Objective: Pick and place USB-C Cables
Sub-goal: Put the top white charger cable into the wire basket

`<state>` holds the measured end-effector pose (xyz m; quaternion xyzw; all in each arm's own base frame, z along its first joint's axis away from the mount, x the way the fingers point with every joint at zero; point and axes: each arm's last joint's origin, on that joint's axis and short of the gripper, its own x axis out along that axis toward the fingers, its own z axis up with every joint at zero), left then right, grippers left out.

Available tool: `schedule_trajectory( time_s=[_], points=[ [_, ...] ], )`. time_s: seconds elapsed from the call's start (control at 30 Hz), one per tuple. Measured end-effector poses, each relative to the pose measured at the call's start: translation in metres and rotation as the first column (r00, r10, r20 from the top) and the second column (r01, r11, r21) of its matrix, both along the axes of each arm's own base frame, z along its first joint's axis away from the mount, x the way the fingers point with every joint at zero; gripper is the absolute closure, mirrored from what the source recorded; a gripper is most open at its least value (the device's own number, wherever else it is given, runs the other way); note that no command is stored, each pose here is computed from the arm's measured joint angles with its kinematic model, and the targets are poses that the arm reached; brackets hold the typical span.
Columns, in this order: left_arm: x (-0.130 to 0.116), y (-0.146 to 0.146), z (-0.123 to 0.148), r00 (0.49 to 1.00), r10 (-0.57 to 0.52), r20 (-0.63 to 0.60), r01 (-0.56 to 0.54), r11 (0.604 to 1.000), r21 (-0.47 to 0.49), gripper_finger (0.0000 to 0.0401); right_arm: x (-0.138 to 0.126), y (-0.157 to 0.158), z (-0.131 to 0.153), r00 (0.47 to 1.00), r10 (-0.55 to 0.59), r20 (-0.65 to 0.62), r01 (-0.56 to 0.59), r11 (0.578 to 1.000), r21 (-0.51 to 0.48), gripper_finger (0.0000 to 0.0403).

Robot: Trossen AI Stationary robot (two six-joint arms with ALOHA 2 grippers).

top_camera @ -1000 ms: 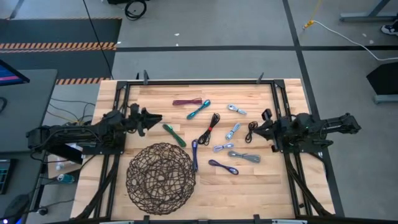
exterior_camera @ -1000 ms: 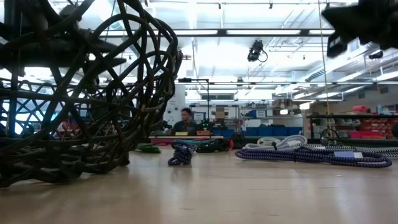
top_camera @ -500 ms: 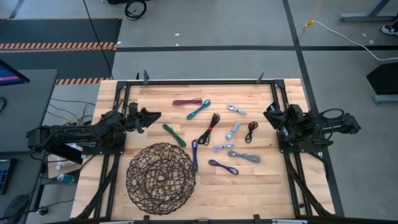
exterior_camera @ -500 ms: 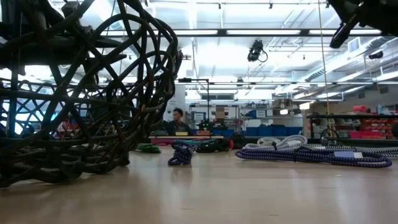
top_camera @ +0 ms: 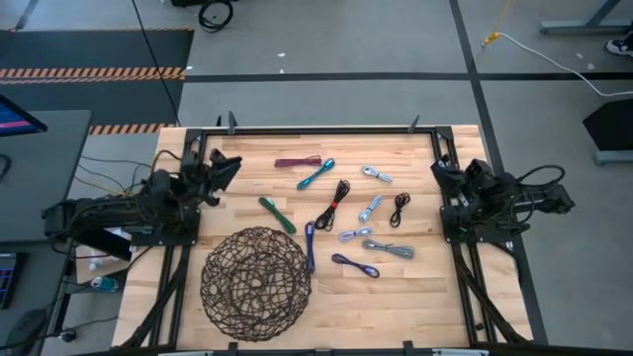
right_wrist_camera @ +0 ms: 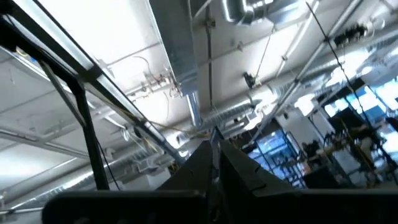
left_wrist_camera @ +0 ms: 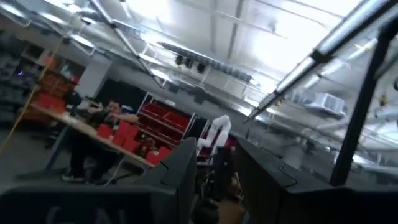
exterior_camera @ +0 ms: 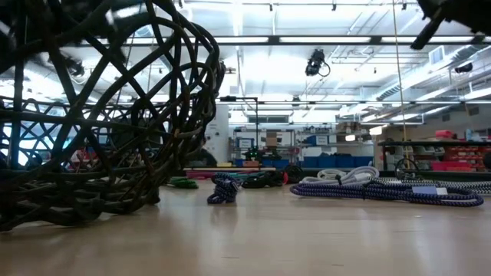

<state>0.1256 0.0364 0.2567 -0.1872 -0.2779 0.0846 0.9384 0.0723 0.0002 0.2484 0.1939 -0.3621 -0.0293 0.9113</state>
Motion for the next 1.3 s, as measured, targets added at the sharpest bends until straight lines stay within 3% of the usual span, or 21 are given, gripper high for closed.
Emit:
schedule_trajectory(
  time_s=[0.3,0.43,0.53,0.83,1.1,1.3],
  points=[
    [0.005,-0.002,0.102,0.960,0.001,-0.279,0.046,0.986,0.161,0.0282,-0.008,0.001,0.049,1.000,-0.022,-0.019,0.019,0.991,-0.133,0.0369],
    [0.000,-0.004,0.130,0.927,0.009,-0.374,0.065,0.980,0.186,0.0282,-0.006,0.001,0.071,0.988,-0.037,-0.147,0.013,0.987,-0.160,0.0369],
    [-0.002,-0.004,0.139,0.896,0.013,-0.443,0.067,0.984,0.166,0.0282,-0.004,0.000,0.088,0.952,-0.083,-0.296,0.039,0.987,-0.154,0.0369],
    [-0.003,-0.005,0.140,0.868,0.001,-0.496,0.072,0.989,0.128,0.0282,-0.002,-0.004,0.148,0.756,-0.201,-0.623,0.132,0.979,-0.155,0.0368],
    [-0.004,-0.004,0.140,0.867,0.008,-0.498,0.067,0.989,0.132,0.0282,0.012,-0.006,0.170,0.449,-0.206,-0.869,0.226,0.967,-0.113,0.0328],
    [-0.004,-0.004,0.140,0.867,0.009,-0.498,0.067,0.989,0.133,0.0282,0.029,-0.006,0.168,0.253,-0.192,-0.948,0.256,0.958,-0.126,0.0279]
  ],
)
